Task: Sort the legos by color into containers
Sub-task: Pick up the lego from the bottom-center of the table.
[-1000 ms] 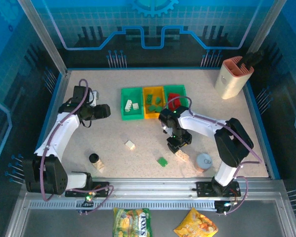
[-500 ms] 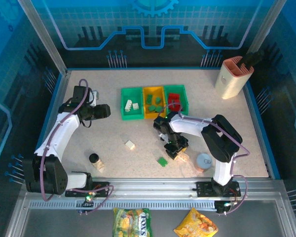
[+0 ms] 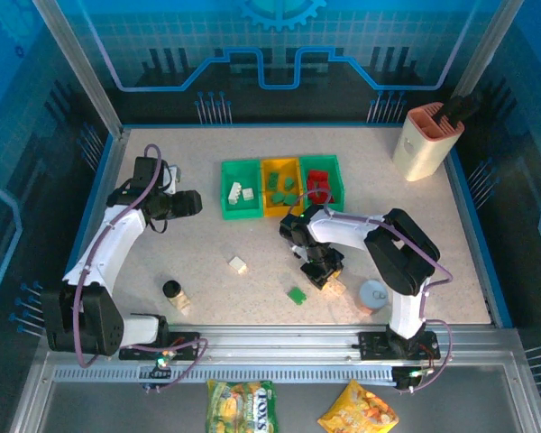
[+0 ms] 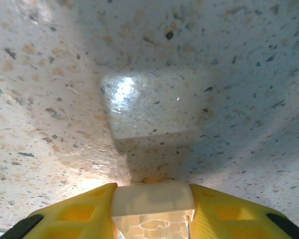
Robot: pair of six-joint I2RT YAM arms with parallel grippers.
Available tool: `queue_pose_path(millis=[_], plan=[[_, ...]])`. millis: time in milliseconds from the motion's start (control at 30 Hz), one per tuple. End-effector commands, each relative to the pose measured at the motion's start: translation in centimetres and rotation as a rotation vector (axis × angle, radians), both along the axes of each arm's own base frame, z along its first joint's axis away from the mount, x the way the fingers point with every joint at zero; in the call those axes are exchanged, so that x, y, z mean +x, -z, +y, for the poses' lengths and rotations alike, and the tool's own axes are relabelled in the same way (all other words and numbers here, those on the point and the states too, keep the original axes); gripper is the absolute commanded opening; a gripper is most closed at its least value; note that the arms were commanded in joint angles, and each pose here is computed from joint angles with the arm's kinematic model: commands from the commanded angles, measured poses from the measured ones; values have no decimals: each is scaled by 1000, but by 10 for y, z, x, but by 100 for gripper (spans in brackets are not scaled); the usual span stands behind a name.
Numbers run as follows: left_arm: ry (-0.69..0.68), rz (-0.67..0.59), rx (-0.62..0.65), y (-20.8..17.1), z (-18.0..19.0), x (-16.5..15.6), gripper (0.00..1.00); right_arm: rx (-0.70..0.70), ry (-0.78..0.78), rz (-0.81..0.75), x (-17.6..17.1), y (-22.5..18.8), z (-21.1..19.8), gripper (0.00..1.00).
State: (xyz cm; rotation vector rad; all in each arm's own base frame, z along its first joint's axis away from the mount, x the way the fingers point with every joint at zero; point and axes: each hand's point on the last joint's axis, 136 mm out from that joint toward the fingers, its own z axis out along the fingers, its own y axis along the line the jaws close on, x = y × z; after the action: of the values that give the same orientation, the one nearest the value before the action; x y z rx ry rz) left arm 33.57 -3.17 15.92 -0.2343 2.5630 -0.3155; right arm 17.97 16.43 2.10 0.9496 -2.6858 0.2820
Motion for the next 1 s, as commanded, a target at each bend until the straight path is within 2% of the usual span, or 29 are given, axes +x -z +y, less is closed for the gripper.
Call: queue_pose_path(millis=[0, 333, 800, 967], plan=[[2, -2, 26, -3, 6, -6, 71, -33, -17, 18, -5, -3, -3, 37], [4, -10, 26, -4, 6, -5, 71, 18, -16, -91, 20, -27, 17, 34], [-1, -42, 18, -11, 8, -4, 71, 352, 105, -302, 85, -64, 107, 32], [-1, -48, 9, -12, 8, -3, 71, 428, 230, -391, 114, -75, 129, 29]])
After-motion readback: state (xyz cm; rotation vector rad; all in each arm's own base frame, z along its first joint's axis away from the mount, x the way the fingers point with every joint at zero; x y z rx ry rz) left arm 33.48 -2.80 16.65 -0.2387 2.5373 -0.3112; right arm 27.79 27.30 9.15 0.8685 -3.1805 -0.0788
